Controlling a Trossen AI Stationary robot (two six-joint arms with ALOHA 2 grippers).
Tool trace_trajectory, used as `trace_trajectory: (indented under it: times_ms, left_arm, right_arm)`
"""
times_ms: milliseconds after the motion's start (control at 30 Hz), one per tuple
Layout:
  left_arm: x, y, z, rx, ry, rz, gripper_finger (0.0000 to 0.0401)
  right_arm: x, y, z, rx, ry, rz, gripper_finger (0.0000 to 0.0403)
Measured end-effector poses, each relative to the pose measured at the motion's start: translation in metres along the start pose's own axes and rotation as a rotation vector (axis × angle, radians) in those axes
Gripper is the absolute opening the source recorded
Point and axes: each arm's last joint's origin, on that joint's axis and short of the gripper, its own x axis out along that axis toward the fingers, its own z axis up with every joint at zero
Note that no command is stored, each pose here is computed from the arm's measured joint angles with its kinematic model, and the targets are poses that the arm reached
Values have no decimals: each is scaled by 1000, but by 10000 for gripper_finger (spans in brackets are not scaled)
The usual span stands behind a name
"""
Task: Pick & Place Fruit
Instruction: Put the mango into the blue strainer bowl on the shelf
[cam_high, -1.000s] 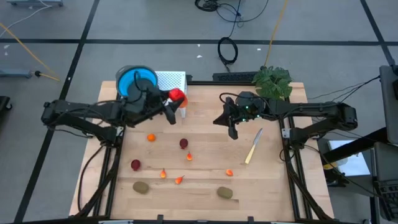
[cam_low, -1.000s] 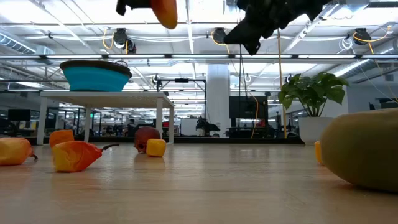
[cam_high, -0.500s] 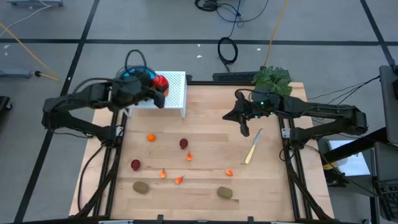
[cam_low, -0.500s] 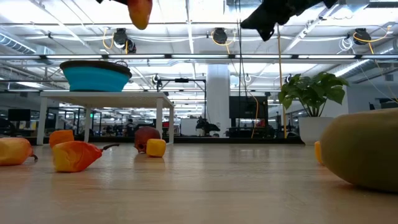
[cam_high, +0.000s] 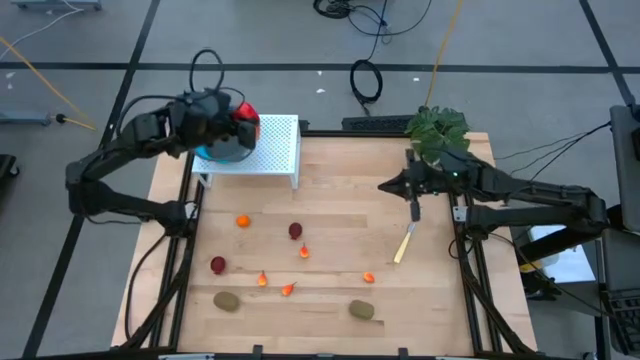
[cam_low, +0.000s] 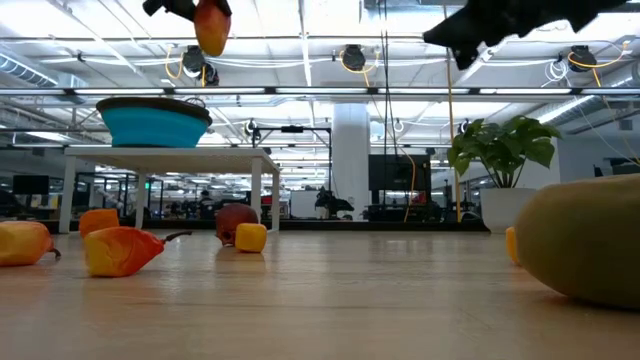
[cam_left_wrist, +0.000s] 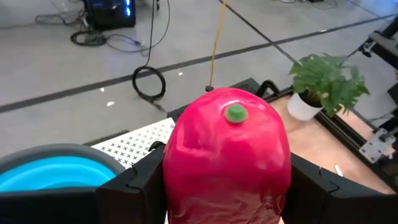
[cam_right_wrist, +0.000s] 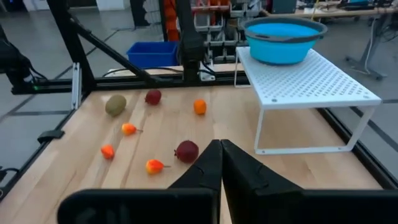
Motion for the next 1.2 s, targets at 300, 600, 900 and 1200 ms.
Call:
trace_trajectory:
  times_ms: [300, 600, 900, 1200]
  left_arm:
    - [19, 27, 12, -57, 59, 12, 225]
    - [39, 54, 17, -91, 168, 27, 225]
    - [43, 94, 26, -189, 330, 244, 225]
    - [60, 111, 13, -233, 542, 359, 225]
  right_arm:
    - [-22, 5, -25, -92, -27, -9, 0]
    - [-32, 8, -40, -182, -44, -11, 0]
    - [-33, 8, -48, -161, -38, -9, 0]
    - [-33, 8, -48, -161, -39, -9, 0]
